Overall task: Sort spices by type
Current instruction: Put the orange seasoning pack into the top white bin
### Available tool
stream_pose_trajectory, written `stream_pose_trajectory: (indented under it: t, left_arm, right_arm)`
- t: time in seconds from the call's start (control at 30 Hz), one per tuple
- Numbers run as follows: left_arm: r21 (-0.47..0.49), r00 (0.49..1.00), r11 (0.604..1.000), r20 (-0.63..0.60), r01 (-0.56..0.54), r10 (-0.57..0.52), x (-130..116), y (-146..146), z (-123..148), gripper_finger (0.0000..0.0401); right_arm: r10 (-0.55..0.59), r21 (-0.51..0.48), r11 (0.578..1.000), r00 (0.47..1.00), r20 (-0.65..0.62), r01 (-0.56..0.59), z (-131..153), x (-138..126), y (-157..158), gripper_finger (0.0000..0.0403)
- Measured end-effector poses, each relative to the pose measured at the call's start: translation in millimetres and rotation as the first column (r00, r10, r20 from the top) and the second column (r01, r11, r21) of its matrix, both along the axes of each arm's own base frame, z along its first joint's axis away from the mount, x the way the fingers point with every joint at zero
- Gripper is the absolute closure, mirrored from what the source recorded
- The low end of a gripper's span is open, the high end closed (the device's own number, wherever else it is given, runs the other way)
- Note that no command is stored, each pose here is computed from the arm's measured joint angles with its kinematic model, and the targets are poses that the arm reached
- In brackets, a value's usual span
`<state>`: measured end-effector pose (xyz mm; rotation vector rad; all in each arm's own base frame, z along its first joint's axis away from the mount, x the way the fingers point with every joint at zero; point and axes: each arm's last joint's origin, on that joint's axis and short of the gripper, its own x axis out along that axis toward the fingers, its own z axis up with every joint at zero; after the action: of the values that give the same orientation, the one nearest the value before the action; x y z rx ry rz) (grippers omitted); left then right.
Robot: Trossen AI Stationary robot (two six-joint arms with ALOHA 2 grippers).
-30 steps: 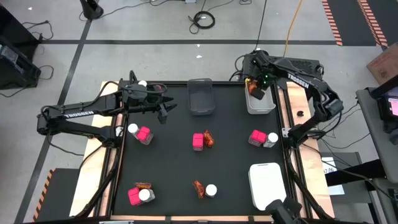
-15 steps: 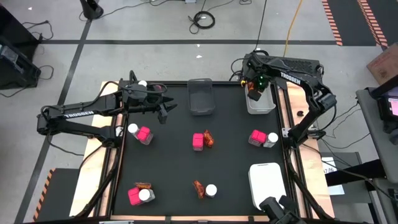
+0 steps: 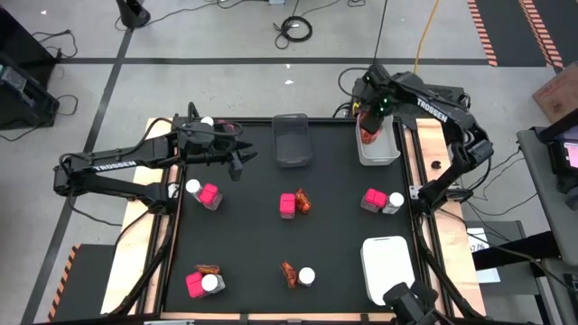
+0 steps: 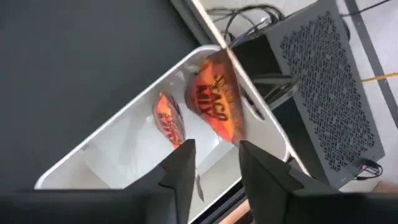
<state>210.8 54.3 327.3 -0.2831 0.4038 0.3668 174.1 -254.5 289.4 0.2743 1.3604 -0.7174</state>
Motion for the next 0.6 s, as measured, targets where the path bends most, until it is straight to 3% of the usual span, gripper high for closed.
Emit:
stream_pose_trajectory:
  t: [0.17, 0.37, 0.5, 0.6]
  left_arm:
    - [-0.06, 0.998, 0.997, -0.05, 0.043, -0.047, -5, -3, -5, 0.0218]
    - [-0.213, 0.978, 0.976, -0.207, -0.036, -0.009, -15, -6, -20, 0.0218]
    - [-0.32, 0.94, 0.934, -0.338, -0.159, 0.044, -25, -9, -31, 0.0218]
    - [-0.386, 0.901, 0.89, -0.431, -0.24, 0.056, -33, -13, -38, 0.0218]
  right_arm:
    - [0.084, 0.056, 0.994, 0.987, 0.135, -0.092, 37, 14, 13, 0.0254]
    - [0.213, 0.063, 0.968, 0.927, 0.309, -0.243, 69, 48, 43, 0.0254]
    - [0.32, 0.076, 0.921, 0.851, 0.416, -0.383, 74, 75, 69, 0.0257]
    - [0.427, 0.071, 0.857, 0.781, 0.456, -0.51, 75, 91, 90, 0.0257]
